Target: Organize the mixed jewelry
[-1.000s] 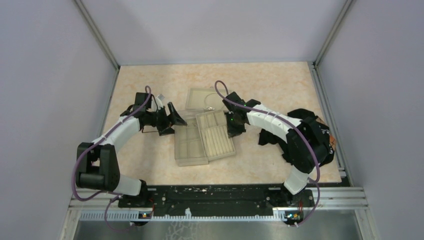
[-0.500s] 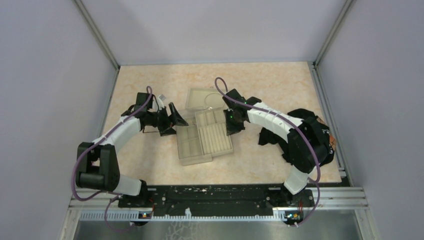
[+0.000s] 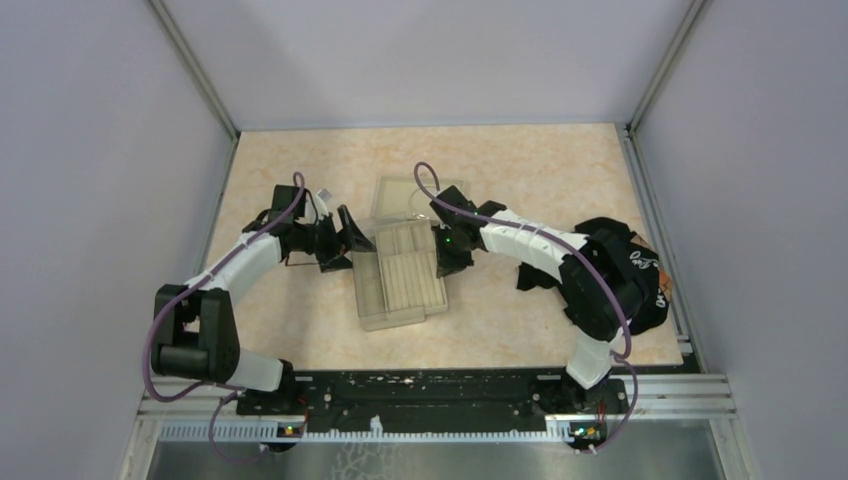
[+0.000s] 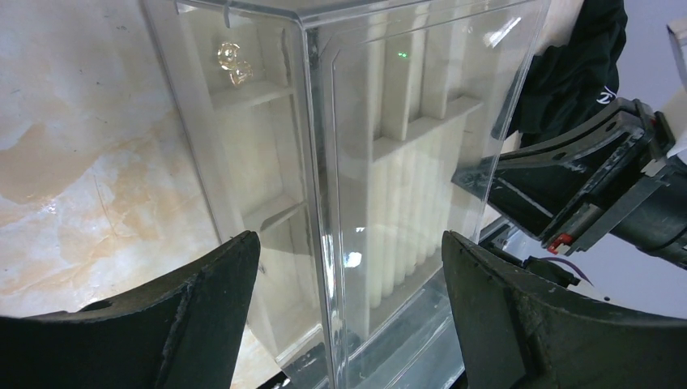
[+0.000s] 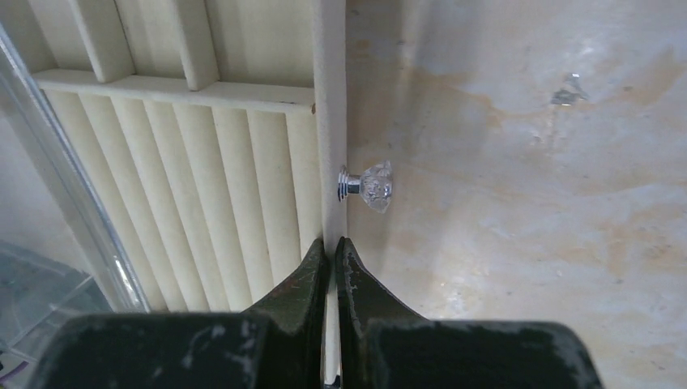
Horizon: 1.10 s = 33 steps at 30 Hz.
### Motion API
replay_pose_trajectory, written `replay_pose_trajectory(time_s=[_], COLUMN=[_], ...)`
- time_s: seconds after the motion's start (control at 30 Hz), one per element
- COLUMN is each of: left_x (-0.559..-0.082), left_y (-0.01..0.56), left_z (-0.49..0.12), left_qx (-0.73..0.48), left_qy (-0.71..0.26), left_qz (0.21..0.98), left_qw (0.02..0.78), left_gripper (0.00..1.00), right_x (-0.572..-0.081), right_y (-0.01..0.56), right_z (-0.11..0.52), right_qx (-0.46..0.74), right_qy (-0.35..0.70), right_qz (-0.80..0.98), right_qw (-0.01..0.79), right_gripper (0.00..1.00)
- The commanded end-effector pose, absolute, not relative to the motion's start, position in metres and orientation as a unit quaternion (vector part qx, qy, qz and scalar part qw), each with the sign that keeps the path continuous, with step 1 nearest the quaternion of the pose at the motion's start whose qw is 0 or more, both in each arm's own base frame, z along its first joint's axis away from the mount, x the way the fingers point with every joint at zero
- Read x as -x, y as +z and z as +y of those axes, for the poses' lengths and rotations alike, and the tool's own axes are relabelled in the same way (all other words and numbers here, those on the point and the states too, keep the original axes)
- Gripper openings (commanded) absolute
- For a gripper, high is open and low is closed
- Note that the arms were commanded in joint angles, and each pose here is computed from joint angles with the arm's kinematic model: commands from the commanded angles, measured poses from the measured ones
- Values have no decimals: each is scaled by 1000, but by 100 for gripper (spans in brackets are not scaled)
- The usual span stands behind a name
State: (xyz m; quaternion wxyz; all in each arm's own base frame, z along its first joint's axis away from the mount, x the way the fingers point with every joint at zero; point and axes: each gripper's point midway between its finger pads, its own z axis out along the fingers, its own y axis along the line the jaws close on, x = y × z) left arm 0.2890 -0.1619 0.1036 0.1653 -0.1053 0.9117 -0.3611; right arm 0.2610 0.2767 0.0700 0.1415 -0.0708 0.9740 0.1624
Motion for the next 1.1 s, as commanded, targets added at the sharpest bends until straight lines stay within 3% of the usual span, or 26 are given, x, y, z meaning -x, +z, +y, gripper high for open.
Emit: replay_pose_trajectory(time_s=[0.0,0.3,0.43,0.5,0.67,0.77,0.93,1.07], left_x=[-286,-290,-292,-292,-292,-292,-294,-294], left_y=[110,112,112,112,110,109,111,112], left_z=[-169,-171,-170,-170,-169,-169,-170,-169], left_qx=[96,95,95,95,95,95,94,94], left_qy=[-378,-378,-374,-371,-369,-368,-370,-370], left_qz=[906,905,907,908,909,909,909,908], left_qw=[165,167,169,170,168,168,169,172], left_gripper=[88,88,88,88,88,88,88,88], right_x=[-273,-270,-268,-273,-287,-292,-300,-309], right_y=[102,126,125,124,126,119,111,106], right_z=[328,365,361,351,325,316,317,322], right_qx=[79,113,115,100,60,44,26,21], right_qy=[245,327,331,331,329,314,303,302], right_qz=[951,923,923,925,925,930,934,934], right_qw=[173,170,157,160,183,187,189,192], right_gripper=[0,0,32,41,44,41,8,0])
